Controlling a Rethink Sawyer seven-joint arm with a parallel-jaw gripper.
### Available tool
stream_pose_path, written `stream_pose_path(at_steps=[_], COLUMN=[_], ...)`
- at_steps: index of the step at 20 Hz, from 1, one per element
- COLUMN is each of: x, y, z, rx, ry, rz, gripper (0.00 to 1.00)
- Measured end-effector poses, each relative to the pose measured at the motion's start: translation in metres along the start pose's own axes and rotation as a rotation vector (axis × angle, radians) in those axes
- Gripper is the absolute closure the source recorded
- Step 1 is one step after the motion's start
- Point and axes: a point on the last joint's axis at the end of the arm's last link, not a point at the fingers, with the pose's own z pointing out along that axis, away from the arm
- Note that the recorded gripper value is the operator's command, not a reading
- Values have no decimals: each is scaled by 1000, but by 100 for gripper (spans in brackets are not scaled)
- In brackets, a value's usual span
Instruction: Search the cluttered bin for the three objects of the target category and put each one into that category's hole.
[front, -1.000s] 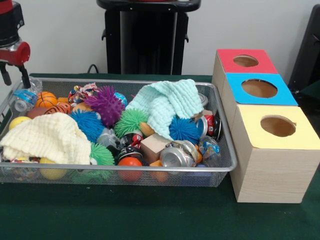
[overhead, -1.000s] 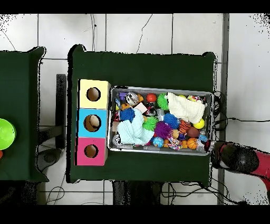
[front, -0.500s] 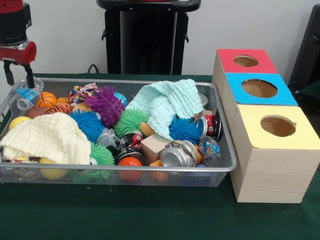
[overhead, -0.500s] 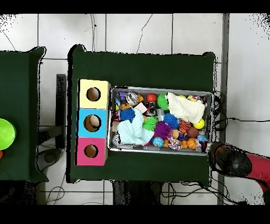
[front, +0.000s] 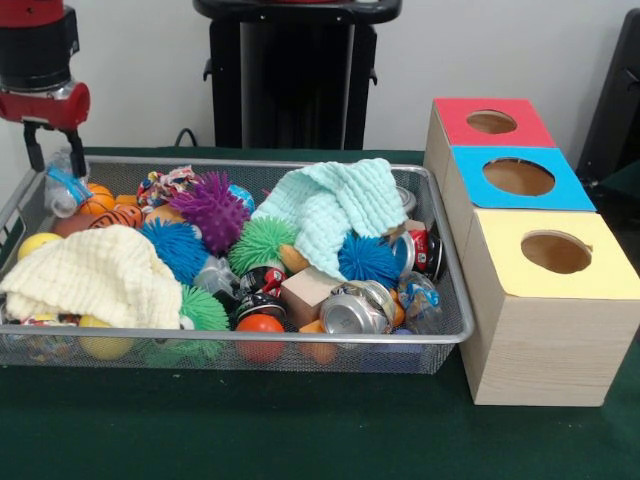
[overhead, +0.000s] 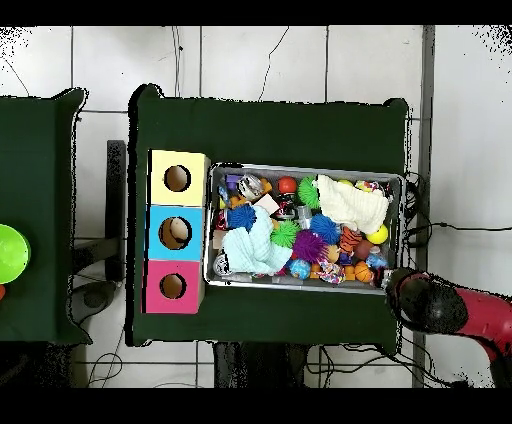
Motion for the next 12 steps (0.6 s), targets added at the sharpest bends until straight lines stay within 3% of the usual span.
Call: stream_pose_path(at_steps=[7, 12], x=[15, 16], y=[-17, -15], z=[-3, 2], rx=[-36, -54], ry=[15, 17], rz=[85, 101], gripper=[0, 0])
